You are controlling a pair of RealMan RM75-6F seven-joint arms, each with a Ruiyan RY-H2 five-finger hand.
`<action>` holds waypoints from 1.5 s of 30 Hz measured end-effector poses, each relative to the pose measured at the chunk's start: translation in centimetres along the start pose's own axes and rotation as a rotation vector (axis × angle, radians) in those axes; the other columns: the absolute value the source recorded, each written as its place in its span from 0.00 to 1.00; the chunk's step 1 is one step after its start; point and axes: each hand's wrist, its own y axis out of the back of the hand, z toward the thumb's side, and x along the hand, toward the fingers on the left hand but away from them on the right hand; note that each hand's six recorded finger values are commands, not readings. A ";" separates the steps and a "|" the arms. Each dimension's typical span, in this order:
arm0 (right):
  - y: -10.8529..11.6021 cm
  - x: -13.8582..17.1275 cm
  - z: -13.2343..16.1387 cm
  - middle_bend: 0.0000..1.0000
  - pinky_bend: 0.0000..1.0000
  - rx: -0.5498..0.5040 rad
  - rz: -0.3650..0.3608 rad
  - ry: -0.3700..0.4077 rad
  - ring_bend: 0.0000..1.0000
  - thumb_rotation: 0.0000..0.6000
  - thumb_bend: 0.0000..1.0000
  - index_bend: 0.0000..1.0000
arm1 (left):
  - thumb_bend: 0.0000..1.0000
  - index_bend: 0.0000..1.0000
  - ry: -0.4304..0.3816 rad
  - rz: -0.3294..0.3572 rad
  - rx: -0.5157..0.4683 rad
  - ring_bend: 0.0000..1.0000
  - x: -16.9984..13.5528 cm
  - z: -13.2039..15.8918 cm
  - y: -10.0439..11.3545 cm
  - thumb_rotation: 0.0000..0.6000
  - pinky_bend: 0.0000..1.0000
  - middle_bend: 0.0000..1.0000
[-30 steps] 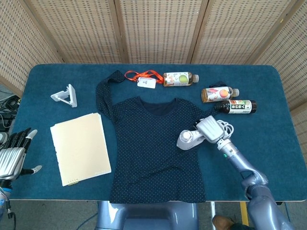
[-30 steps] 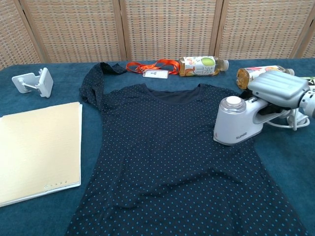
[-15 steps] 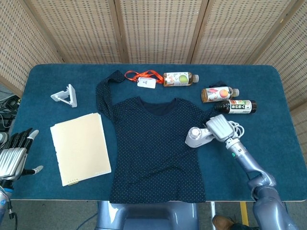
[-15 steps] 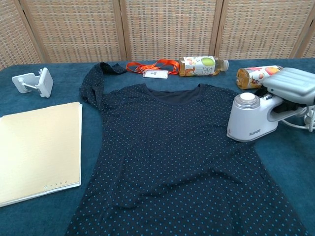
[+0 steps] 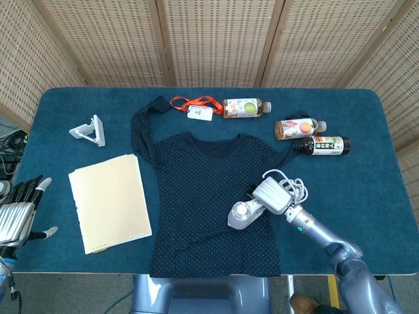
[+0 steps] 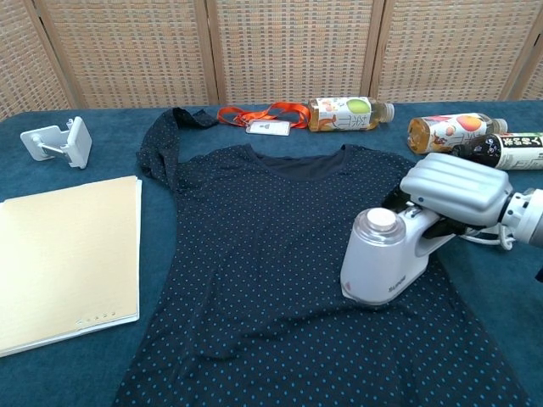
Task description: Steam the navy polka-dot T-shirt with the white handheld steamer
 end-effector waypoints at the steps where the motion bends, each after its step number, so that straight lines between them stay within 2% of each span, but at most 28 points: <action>1: 0.0 0.0 0.5 0.76 1.00 -0.006 -0.004 0.017 0.86 1.00 1.00 0.94 | 0.00 0.00 0.000 0.001 0.000 0.00 0.0 0.0 0.0 1.00 0.00 0.00; 8: 0.0 0.6 3.5 0.76 1.00 -0.019 -0.018 0.125 0.86 1.00 1.00 0.94 | 0.00 0.00 -0.001 0.000 0.000 0.00 0.0 0.0 0.0 1.00 0.00 0.00; 11: 0.1 0.9 3.5 0.76 1.00 -0.004 -0.017 0.130 0.86 1.00 1.00 0.94 | 0.00 0.00 -0.002 0.000 0.000 0.00 -0.1 0.0 0.0 1.00 0.00 0.00; 16: 0.1 1.5 2.1 0.76 1.00 0.006 -0.008 0.084 0.86 1.00 1.00 0.94 | 0.00 0.00 -0.003 0.002 -0.001 0.00 -0.1 0.1 0.0 1.00 0.00 0.00; 22: 0.2 2.3 -0.5 0.76 1.00 0.068 0.010 0.017 0.86 1.00 1.00 0.94 | 0.00 0.00 -0.010 0.002 -0.001 0.00 -0.2 0.4 0.0 1.00 0.00 0.00; 30: 0.1 4.4 -5.2 0.76 1.00 0.137 0.071 -0.113 0.86 1.00 1.00 0.94 | 0.00 0.00 -0.018 0.007 -0.001 0.00 -0.4 0.6 0.1 1.00 0.00 0.00; 35: 0.0 5.8 -7.3 0.76 1.00 0.142 0.096 -0.186 0.86 1.00 1.00 0.94 | 0.00 0.00 -0.021 0.005 -0.001 0.00 -0.5 0.7 0.0 1.00 0.00 0.00; 40: 0.3 6.0 -7.3 0.76 1.00 0.134 0.081 -0.182 0.86 1.00 1.00 0.94 | 0.00 0.00 -0.028 0.006 0.000 0.00 -0.6 0.9 0.0 1.00 0.00 0.00; 45: 0.6 5.3 -5.6 0.76 1.00 0.105 0.040 -0.132 0.86 1.00 1.00 0.94 | 0.00 0.00 -0.028 0.005 0.000 0.00 -0.6 0.8 0.0 1.00 0.00 0.00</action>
